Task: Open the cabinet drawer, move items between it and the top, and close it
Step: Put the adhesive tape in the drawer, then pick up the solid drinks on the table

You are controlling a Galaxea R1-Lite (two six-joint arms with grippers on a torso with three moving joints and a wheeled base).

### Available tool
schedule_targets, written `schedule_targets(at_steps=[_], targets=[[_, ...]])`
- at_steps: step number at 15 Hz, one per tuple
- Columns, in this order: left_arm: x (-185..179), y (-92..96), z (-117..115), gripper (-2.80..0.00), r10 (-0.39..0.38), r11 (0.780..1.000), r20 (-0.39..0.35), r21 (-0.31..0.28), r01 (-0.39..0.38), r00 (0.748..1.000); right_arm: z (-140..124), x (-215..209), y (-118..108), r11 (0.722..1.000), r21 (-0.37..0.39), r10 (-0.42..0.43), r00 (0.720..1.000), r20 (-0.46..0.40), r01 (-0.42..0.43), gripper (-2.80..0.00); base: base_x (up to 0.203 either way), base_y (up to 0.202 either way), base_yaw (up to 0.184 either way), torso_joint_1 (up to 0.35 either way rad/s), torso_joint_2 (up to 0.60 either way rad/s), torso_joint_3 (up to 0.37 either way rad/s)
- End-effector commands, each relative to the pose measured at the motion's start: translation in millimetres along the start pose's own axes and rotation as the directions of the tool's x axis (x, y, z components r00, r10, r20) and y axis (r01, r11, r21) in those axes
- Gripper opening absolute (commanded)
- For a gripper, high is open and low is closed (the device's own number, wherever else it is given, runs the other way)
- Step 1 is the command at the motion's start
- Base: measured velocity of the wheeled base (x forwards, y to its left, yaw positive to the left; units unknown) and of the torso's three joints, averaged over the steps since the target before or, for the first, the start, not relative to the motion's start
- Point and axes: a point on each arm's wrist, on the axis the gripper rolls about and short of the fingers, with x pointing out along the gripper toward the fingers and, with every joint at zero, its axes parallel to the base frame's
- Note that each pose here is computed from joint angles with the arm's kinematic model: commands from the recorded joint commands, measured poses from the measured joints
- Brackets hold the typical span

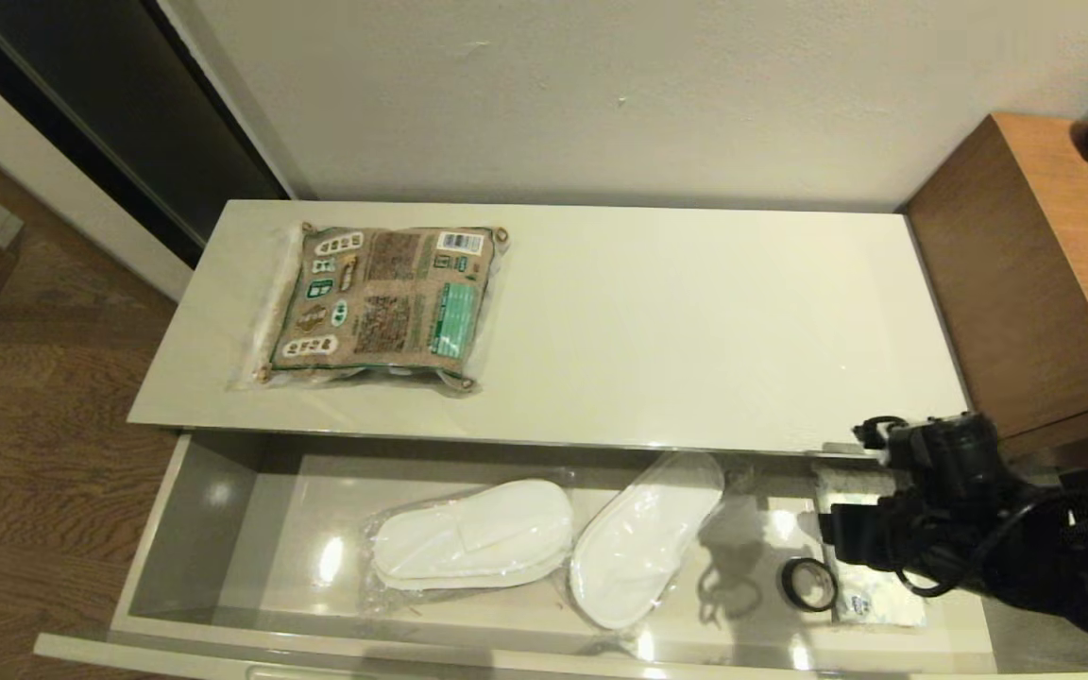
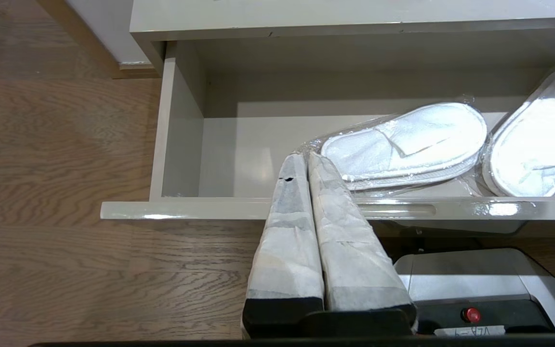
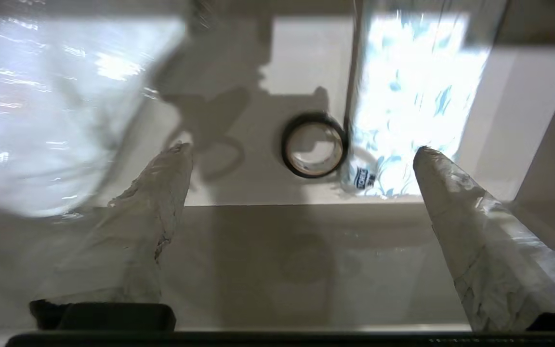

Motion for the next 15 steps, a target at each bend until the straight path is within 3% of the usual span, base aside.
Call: schedule_targets(at_steps=[1,4,6,10,12,13,15], targets=[[0.1,0.0,-0.1,-2.8,0.0,1.0,-0.002,0.0,0.0,1.0,29.0,-72.5,-2.1,0.998,0.008,0.066,0.993,0.102,-0.067,-2.8,0.0,0.0,0.0,0.0,0.0,0.0],[0.1,0.0,-0.1,-2.8,0.0,1.0,-0.002,0.0,0.0,1.0,45.2,-127.9,-1.0,0.993,0.003,0.12,0.987,0.104,-0.121,-2.8,0.0,0.0,0.0,0.0,0.0,0.0],[0.1,0.0,-0.1,-2.8,-0.002,1.0,-0.002,0.0,0.002,1.0,64.8,-160.9,-5.7,0.994,0.019,0.104,0.987,0.125,-0.107,-2.8,0.0,0.0,0.0,0.0,0.0,0.0],[0.1,0.0,-0.1,-2.8,0.0,1.0,-0.002,0.0,0.0,1.0,94.4,-263.0,-28.2,0.987,0.125,0.087,0.987,0.136,-0.104,-2.8,0.0,0.0,0.0,0.0,0.0,0.0],[0.1,0.0,-0.1,-2.8,0.0,1.0,-0.002,0.0,0.0,1.0,70.7,-313.5,-57.9,0.98,0.201,0.013,1.0,-0.006,-0.012,-2.8,0.0,0.0,0.0,0.0,0.0,0.0],[0.1,0.0,-0.1,-2.8,-0.002,1.0,-0.002,0.0,0.002,1.0,53.8,-333.8,-73.5,0.968,0.248,-0.018,0.999,-0.026,0.024,-2.8,0.0,0.0,0.0,0.0,0.0,0.0],[0.1,0.0,-0.1,-2.8,-0.002,1.0,-0.002,0.0,0.002,1.0,21.0,-367.6,-98.2,0.936,0.348,-0.055,0.998,0.013,0.047,-2.8,0.0,0.0,0.0,0.0,0.0,0.0]])
